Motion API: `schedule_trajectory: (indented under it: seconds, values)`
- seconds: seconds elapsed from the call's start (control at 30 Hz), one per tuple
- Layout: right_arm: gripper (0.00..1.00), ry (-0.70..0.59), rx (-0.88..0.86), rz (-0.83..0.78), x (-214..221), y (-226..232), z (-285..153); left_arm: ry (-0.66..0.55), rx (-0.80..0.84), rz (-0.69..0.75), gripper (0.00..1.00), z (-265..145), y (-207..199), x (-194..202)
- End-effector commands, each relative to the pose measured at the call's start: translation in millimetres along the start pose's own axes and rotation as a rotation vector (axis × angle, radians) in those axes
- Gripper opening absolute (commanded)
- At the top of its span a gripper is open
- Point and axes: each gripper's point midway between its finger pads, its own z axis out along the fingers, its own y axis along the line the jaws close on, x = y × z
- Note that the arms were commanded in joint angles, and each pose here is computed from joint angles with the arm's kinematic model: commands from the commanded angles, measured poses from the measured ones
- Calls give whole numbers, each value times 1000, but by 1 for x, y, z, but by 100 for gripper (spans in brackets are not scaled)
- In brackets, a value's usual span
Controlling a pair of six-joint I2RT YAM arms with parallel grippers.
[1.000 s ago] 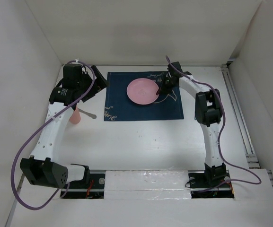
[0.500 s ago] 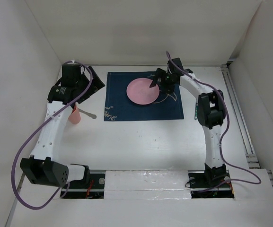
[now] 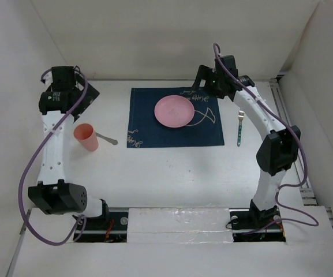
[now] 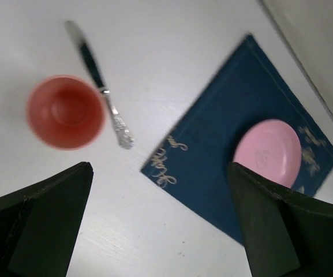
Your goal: Set the dinner table for one person
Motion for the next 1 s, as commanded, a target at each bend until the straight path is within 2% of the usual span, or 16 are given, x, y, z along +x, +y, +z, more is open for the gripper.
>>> schedule_trajectory:
  seconds: [0.0,0.03,0.13,0.27,0.4,0.53,0.67,0.7,0.73,0.77,0.83,0.97]
  values:
    - [100,5,-22,-118,11,23,-18,-1,-249,-125,100,2,64,-11]
    - [100,10,-31,-140,13,29,-20,1,-312,-156,100,5,87,-13]
    - [100,43,-74,-209,27,53,-30,25,-395,-175,100,16,117,-6]
    - [100,79,-165,-247,46,78,-38,48,-426,-198,100,35,137,5]
    - [100,112,-262,-254,59,95,-41,70,-443,-195,92,53,143,13]
    - [100,131,-275,-253,66,94,-38,85,-454,-192,87,72,149,23]
    - [100,144,-280,-247,68,91,-37,73,-431,-186,80,85,148,22]
    - [100,149,-288,-247,69,92,-38,84,-440,-185,70,90,150,26]
    - [100,149,-288,-247,69,92,-38,98,-449,-182,70,94,152,29]
    - [100,145,-301,-247,68,95,-38,106,-456,-181,63,97,154,31]
    - [100,141,-294,-241,64,90,-37,126,-470,-178,55,105,157,37]
    - [100,141,-295,-235,62,88,-37,154,-471,-188,50,114,164,54]
